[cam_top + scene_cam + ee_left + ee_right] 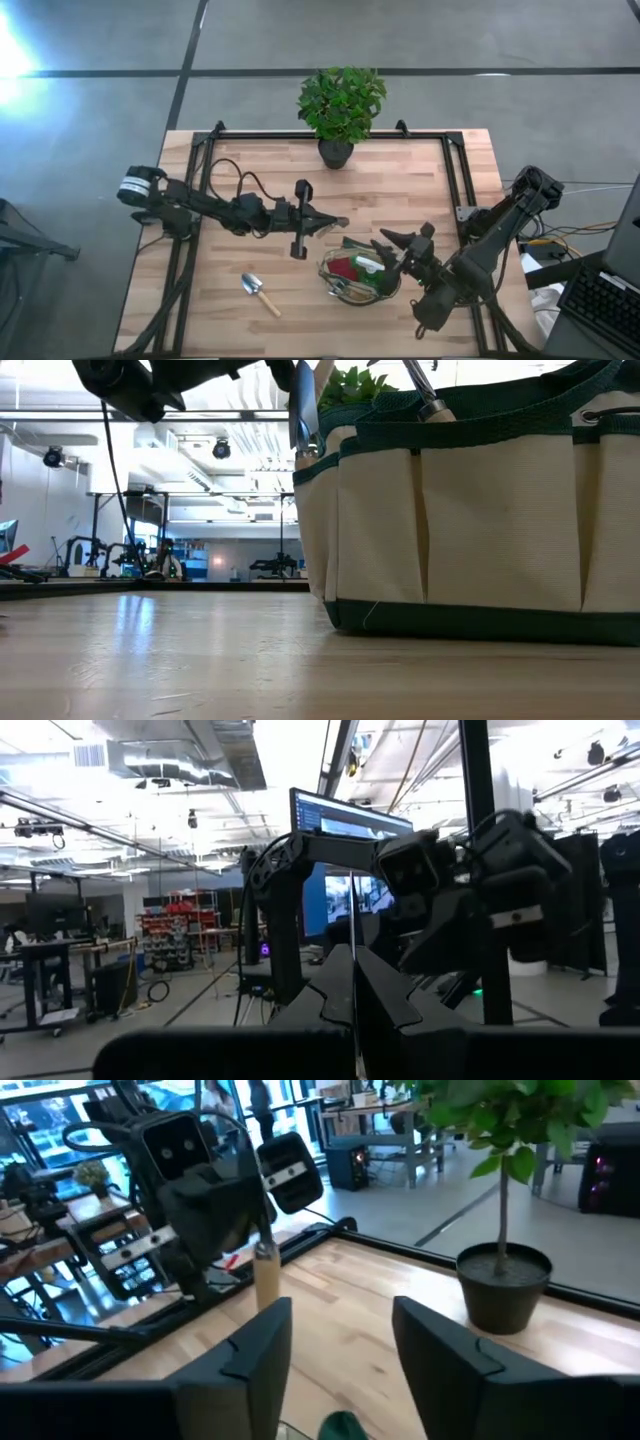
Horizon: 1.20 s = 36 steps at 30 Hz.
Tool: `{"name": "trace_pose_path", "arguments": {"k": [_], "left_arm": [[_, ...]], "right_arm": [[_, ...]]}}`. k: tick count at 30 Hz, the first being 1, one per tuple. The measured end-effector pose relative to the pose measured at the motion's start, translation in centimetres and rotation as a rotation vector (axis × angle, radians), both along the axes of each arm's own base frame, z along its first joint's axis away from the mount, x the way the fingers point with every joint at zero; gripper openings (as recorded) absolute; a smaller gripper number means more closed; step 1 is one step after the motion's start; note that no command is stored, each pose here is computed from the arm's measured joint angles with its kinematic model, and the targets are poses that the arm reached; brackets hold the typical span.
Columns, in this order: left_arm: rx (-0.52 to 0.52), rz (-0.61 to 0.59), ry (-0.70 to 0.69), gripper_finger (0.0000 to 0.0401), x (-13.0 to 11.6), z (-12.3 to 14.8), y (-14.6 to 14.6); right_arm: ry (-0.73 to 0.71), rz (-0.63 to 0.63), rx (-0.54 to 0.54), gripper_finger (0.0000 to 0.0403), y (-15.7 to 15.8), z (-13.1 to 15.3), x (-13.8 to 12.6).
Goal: Pick & Place Garden tools in Gardening bag
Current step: Put the top brown trowel into the green gardening bag
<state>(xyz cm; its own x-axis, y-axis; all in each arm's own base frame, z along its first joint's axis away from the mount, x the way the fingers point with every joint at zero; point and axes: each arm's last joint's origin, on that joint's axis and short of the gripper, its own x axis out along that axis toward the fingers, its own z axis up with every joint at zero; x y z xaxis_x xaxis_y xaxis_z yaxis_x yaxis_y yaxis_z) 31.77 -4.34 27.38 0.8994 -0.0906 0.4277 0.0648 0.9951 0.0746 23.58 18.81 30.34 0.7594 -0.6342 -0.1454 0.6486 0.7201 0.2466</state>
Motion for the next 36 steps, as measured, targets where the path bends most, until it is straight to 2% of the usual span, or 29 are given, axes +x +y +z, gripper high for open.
{"name": "trace_pose_path", "arguments": {"k": [6, 15, 18, 27, 36], "left_arm": [[0.003, 0.0, 0.014, 0.0, 0.1, -0.1, 0.0], [0.014, -0.034, 0.015, 0.0, 0.1, -0.1, -0.1], [0.01, -0.089, 0.023, 0.0, 0.1, -0.2, -0.3], [-0.008, -0.12, 0.037, 0.0, 0.1, -0.3, -0.3], [-0.015, -0.209, 0.021, 0.0, 0.2, 0.4, -0.6]], "right_arm": [[-0.004, 0.011, 0.008, 0.0188, -0.2, 0.9, 1.7], [0.027, 0.055, -0.047, 0.0177, -0.8, 1.8, 4.4], [0.031, 0.085, -0.04, 0.0172, -1.1, 2.0, 4.8], [0.013, 0.179, -0.057, 0.0167, -1.4, 3.0, 5.8], [0.017, 0.205, -0.047, 0.0159, -2.8, 3.1, 6.9]]}}
